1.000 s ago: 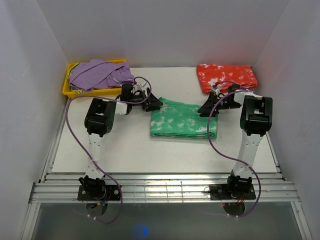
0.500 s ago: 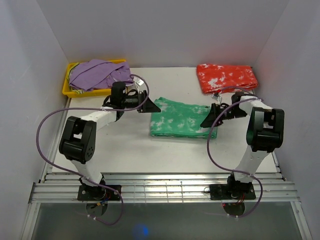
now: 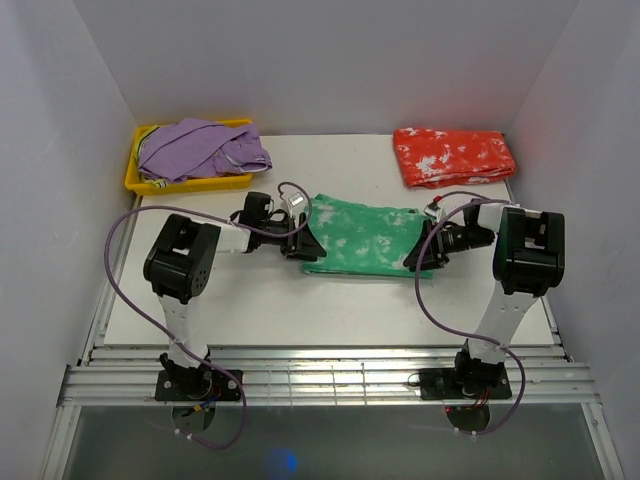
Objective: Fold and stack the trousers
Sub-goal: Fold the trousers, then neatly place the folded trousers to the corner
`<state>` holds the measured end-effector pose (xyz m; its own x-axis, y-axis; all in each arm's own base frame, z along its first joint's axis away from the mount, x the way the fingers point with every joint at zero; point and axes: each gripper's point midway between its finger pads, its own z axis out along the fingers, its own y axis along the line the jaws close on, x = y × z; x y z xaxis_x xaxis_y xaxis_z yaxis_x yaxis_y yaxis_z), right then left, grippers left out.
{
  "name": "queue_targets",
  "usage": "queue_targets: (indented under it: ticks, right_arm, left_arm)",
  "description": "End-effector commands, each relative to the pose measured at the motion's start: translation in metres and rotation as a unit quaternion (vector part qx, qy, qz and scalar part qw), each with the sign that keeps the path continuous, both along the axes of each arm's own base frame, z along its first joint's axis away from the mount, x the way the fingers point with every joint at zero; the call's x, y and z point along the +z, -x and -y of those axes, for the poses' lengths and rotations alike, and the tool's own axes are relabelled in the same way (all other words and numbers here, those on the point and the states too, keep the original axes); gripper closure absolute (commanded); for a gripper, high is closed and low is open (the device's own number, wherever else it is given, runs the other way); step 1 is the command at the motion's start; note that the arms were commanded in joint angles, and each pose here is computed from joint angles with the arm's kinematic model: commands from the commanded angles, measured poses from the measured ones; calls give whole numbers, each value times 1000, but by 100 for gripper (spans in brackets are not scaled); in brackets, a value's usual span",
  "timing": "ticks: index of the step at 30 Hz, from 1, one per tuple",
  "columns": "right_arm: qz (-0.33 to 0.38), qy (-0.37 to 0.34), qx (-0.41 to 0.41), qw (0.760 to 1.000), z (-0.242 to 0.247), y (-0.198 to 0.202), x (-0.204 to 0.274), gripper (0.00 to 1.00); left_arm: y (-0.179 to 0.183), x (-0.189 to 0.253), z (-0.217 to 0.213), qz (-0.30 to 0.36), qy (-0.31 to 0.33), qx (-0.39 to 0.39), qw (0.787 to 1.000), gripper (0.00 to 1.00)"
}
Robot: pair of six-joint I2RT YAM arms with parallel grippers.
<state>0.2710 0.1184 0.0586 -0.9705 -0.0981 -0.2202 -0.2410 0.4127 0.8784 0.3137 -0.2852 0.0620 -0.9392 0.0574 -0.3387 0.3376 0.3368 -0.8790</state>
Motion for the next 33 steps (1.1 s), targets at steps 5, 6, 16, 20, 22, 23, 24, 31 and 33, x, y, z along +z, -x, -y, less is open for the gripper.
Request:
queue_targets:
  ticks: [5,6,16,20,22,23,24,31,33]
  right_arm:
    - [227,142,-25,963,38,-51,83,21]
    - [249,161,-30,955,43,-56,92,16]
    - [424,348,-152,822,111,-93,149,10]
    - [344,294,-146,880,100,-78,133,10]
    - [313,273,-167,894,103,-72,126,10]
    - [288,263,-185,902,107,-68,119,10]
    - [276,258,-195,905,109,-65,116,10]
    - [180,205,-245,930,116,-48,94,10]
    - [167,201,-250,932,119,-46,90,10]
  left_arm:
    - [-20,86,13,383,-145,-56,911,14]
    - [-19,92,14,432,-170,-67,883,2]
    - [9,122,68,664,-162,-176,709,2]
    - [28,80,102,656,-163,-231,700,2]
    - [33,71,116,675,-142,-241,682,2]
    - [42,56,123,673,-141,-256,679,3]
    - [43,50,128,675,-142,-262,675,4]
    - [35,19,162,681,-165,-279,656,19]
    - [32,13,169,694,-180,-285,636,22]
